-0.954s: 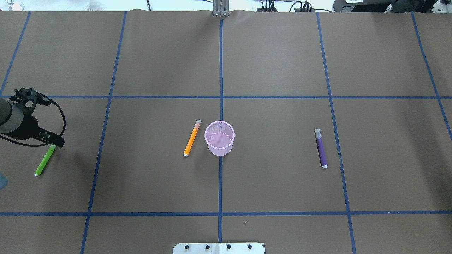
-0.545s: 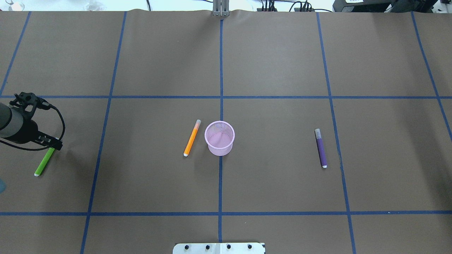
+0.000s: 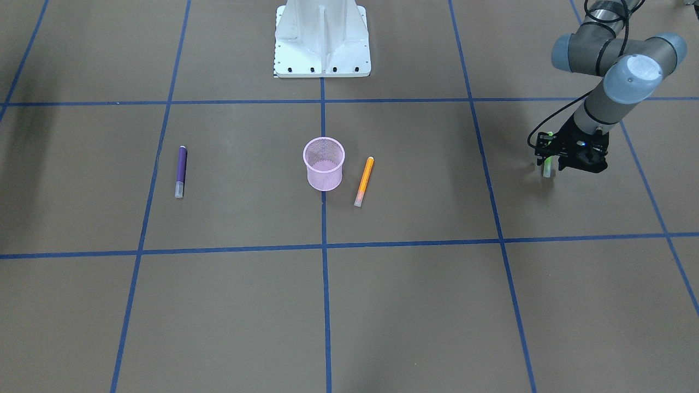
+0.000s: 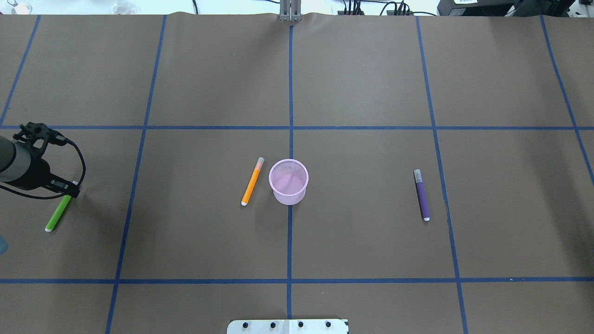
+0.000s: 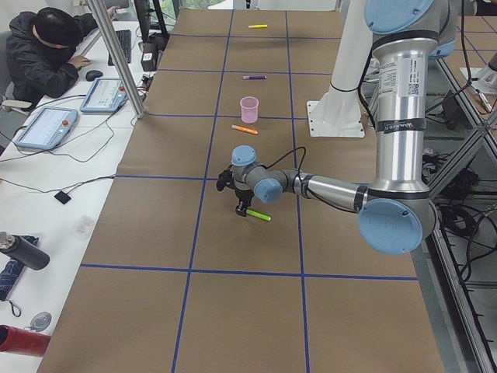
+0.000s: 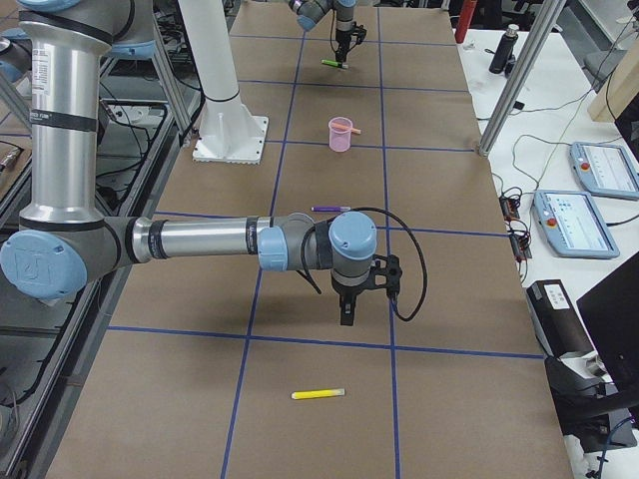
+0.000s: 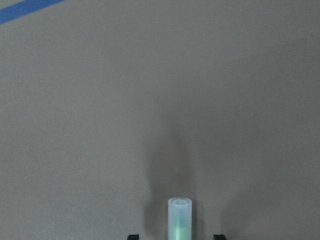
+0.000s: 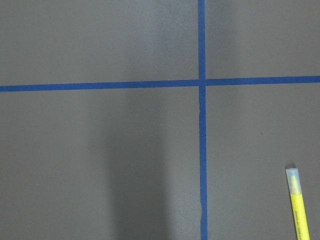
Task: Collect pens into pen holder
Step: 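Close the left gripper on the green marker's cap end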
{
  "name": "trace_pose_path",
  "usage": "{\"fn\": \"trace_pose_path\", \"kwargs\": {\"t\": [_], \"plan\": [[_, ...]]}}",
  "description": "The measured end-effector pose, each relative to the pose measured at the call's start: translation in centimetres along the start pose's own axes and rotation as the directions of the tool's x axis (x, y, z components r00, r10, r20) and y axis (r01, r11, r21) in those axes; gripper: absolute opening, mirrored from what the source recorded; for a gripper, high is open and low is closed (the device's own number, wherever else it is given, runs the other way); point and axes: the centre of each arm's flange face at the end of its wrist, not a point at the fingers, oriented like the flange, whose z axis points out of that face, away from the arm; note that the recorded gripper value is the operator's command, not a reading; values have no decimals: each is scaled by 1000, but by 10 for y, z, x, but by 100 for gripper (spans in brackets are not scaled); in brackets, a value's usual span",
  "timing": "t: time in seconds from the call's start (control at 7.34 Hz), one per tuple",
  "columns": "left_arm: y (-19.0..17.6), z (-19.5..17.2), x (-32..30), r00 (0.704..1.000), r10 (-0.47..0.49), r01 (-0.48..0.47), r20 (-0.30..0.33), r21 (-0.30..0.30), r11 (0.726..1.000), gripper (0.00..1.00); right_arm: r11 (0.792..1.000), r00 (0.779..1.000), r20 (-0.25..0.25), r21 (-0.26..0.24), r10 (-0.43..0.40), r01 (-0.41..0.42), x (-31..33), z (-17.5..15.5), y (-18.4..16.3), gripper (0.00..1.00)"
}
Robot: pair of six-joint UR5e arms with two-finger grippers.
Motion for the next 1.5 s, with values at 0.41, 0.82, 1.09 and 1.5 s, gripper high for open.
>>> {"fn": "trace_pose_path", "kwargs": {"t": [0.41,0.82,1.09,1.5], "plan": [[2,3,3,1000,7,-7,-2,-6,1000,56,1000,1000,-3,-2,0,0,1,1,-2,100],[3,6,5,1000,11,-11,-2,-12,1000,54,1000,1000,-3,-2,0,0,1,1,-2,100],[4,8,5,1000,11,-11,-1,-17,1000,36,1000,1000,-3,-2,-1,1,1,1,-2,100],[4,9,6,1000,14,-14,-4,-19,1000,0,1000,1000,-5,-4,1,-1,2,2,-2,100]]}}
